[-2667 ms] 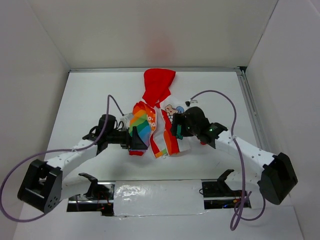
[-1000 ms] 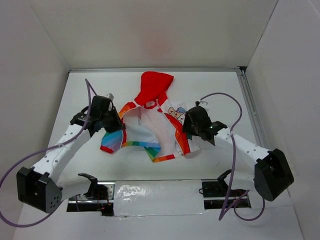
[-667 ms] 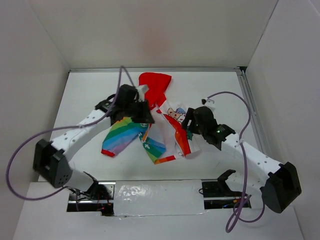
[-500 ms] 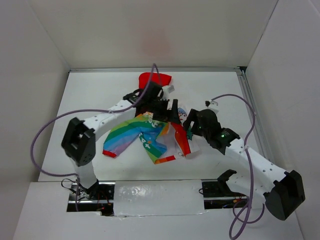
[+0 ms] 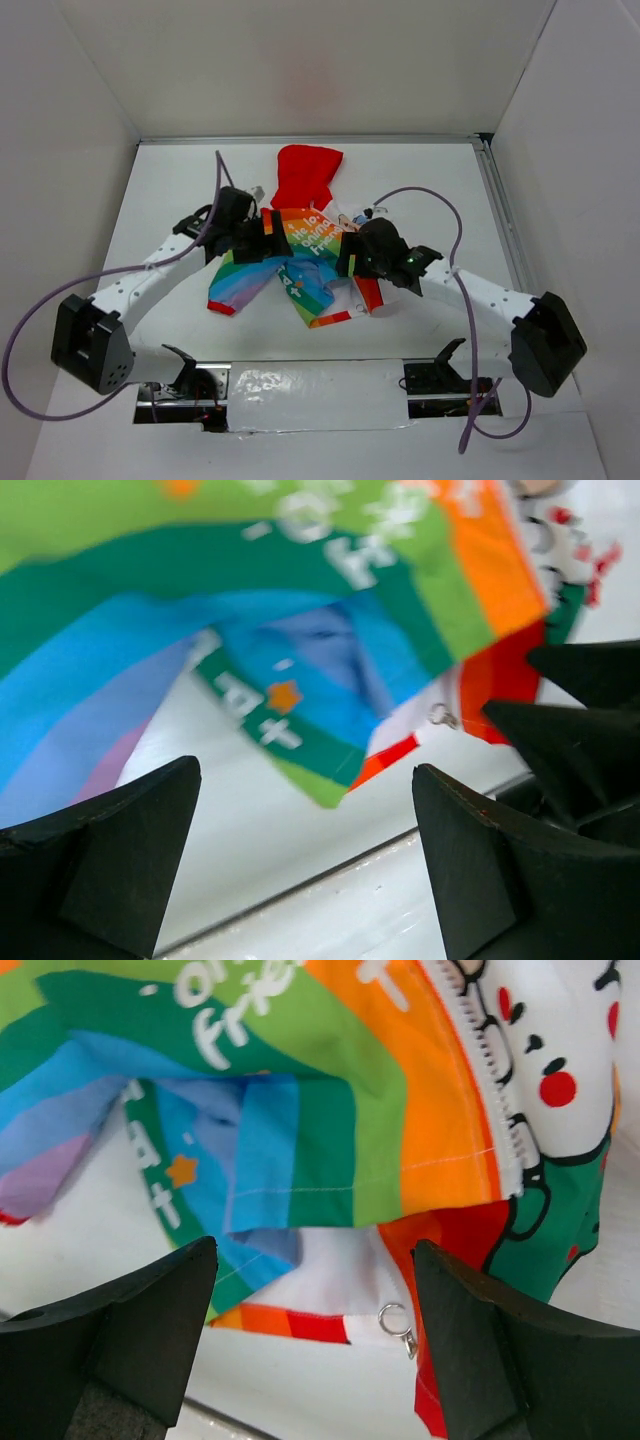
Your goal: Zip up the jacket
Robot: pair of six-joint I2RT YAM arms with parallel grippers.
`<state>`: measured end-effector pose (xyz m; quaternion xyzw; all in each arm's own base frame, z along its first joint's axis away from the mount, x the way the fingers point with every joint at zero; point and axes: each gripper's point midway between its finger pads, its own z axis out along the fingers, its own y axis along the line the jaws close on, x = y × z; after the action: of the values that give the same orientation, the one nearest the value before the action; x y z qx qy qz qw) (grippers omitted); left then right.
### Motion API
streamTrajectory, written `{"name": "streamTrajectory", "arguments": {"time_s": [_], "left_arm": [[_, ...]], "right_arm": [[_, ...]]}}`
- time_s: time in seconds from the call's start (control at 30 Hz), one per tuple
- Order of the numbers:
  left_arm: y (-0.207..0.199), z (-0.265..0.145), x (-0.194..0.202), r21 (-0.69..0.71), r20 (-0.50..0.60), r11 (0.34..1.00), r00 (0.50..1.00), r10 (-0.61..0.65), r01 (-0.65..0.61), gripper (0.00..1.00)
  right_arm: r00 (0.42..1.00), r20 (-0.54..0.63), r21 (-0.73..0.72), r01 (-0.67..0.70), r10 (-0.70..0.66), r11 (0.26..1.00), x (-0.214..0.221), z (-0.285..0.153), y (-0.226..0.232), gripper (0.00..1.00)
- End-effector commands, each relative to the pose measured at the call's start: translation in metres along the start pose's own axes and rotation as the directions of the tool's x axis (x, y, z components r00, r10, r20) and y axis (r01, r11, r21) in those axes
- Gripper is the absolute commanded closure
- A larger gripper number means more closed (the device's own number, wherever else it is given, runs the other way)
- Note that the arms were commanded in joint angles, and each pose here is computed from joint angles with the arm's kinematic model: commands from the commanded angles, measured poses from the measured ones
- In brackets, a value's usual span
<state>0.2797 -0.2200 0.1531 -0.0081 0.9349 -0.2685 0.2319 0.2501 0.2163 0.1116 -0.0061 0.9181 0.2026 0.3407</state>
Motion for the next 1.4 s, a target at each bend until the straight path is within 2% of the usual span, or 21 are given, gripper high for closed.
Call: {"name": "streamTrajectory", "arguments": {"time_s": [0.0,0.07,0.2,0.43,0.47,0.5,0.53,0.57,0.63,0.67,0.73,0.77,0.83,1.03,1.1,1.17,1.2,1.23,1.3,1.33,1.37], "left_arm": [[0.057,-0.003,0.033,-0.204,-0.016,0.962,0.982,-0.187,0.18,0.01],[0.075,0.007,0.058,-0.222,-0.081,0.955,0.972,-0.22,0.198,0.01],[0.115,0.013,0.075,-0.348,-0.093,0.883,0.926,-0.367,0.315,0.01],[0.128,0.046,0.064,-0.299,-0.129,0.908,0.93,-0.344,0.294,0.01],[0.135,0.052,0.068,-0.319,-0.155,0.9,0.92,-0.359,0.297,0.09],[0.136,0.056,0.064,-0.323,-0.153,0.9,0.922,-0.355,0.293,0.16],[0.138,0.059,0.063,-0.33,-0.154,0.897,0.921,-0.358,0.294,0.28],[0.146,0.064,0.065,-0.351,-0.164,0.887,0.912,-0.375,0.302,0.57],[0.148,0.068,0.059,-0.35,-0.167,0.88,0.902,-0.397,0.322,0.94],[0.151,0.07,0.053,-0.353,-0.159,0.874,0.899,-0.407,0.334,1.0],[0.15,0.069,0.041,-0.325,-0.128,0.883,0.91,-0.395,0.337,1.0],[0.152,0.066,0.029,-0.312,-0.099,0.885,0.915,-0.391,0.345,1.0],[0.151,0.055,0.01,-0.298,-0.047,0.884,0.919,-0.39,0.36,1.0],[0.158,0.017,-0.046,-0.252,0.137,0.879,0.914,-0.381,0.404,1.0],[0.169,0.004,-0.061,-0.254,0.191,0.863,0.897,-0.398,0.437,1.0],[0.177,-0.003,-0.073,-0.251,0.228,0.854,0.885,-0.406,0.456,1.0],[0.178,-0.003,-0.075,-0.255,0.232,0.853,0.885,-0.403,0.455,1.0],[0.196,-0.01,-0.08,-0.267,0.266,0.82,0.856,-0.443,0.507,1.0],[0.205,-0.017,-0.086,-0.273,0.287,0.794,0.834,-0.472,0.543,1.0],[0.212,-0.021,-0.092,-0.264,0.302,0.784,0.82,-0.486,0.561,1.0],[0.212,-0.023,-0.094,-0.254,0.301,0.784,0.816,-0.493,0.567,1.0]], "right_arm": [[0.998,0.041,0.07,-0.052,0.049,0.996,-0.02,0.01,-0.003,0.14],[0.996,0.037,0.126,-0.085,0.081,0.988,-0.024,0.017,-0.016,0.15],[0.989,0.034,0.143,-0.144,0.141,0.979,-0.03,0.024,-0.028,0.15],[0.984,0.053,0.063,-0.175,0.172,0.983,-0.045,0.045,-0.021,0.19],[0.985,0.045,0.061,-0.171,0.169,0.983,-0.046,0.048,-0.02,0.25],[0.985,0.034,0.06,-0.171,0.169,0.983,-0.048,0.052,-0.017,0.35],[0.985,0.028,0.065,-0.174,0.173,0.983,-0.049,0.055,-0.017,0.39],[0.984,0.02,0.077,-0.179,0.178,0.981,-0.049,0.058,-0.018,0.47],[0.981,0.014,0.079,-0.196,0.195,0.977,-0.051,0.064,-0.018,0.58],[0.981,0.017,0.041,-0.194,0.193,0.98,-0.054,0.065,-0.011,0.68],[0.982,0.013,0.003,-0.19,0.19,0.982,-0.054,0.067,-0.006,0.75],[0.982,0.015,-0.04,-0.186,0.187,0.982,-0.058,0.067,0.002,0.89],[0.982,0.025,-0.068,-0.183,0.185,0.981,-0.064,0.066,0.009,1.0],[0.99,0.062,-0.174,-0.114,0.126,0.978,-0.077,0.049,0.036,1.0],[0.993,0.062,-0.176,-0.088,0.101,0.98,-0.066,0.042,0.043,1.0],[0.993,0.014,-0.14,-0.111,0.114,0.984,-0.048,0.035,0.04,1.0],[0.991,-0.003,-0.115,-0.132,0.133,0.985,-0.041,0.036,0.036,0.94],[0.986,-0.02,-0.088,-0.168,0.167,0.982,-0.035,0.037,0.032,0.75],[0.983,-0.051,-0.068,-0.178,0.175,0.982,-0.017,0.045,0.027,0.53],[0.98,-0.059,-0.061,-0.193,0.19,0.979,-0.013,0.047,0.027,0.45],[0.978,-0.069,-0.055,-0.199,0.195,0.978,-0.01,0.05,0.028,0.44]]}}
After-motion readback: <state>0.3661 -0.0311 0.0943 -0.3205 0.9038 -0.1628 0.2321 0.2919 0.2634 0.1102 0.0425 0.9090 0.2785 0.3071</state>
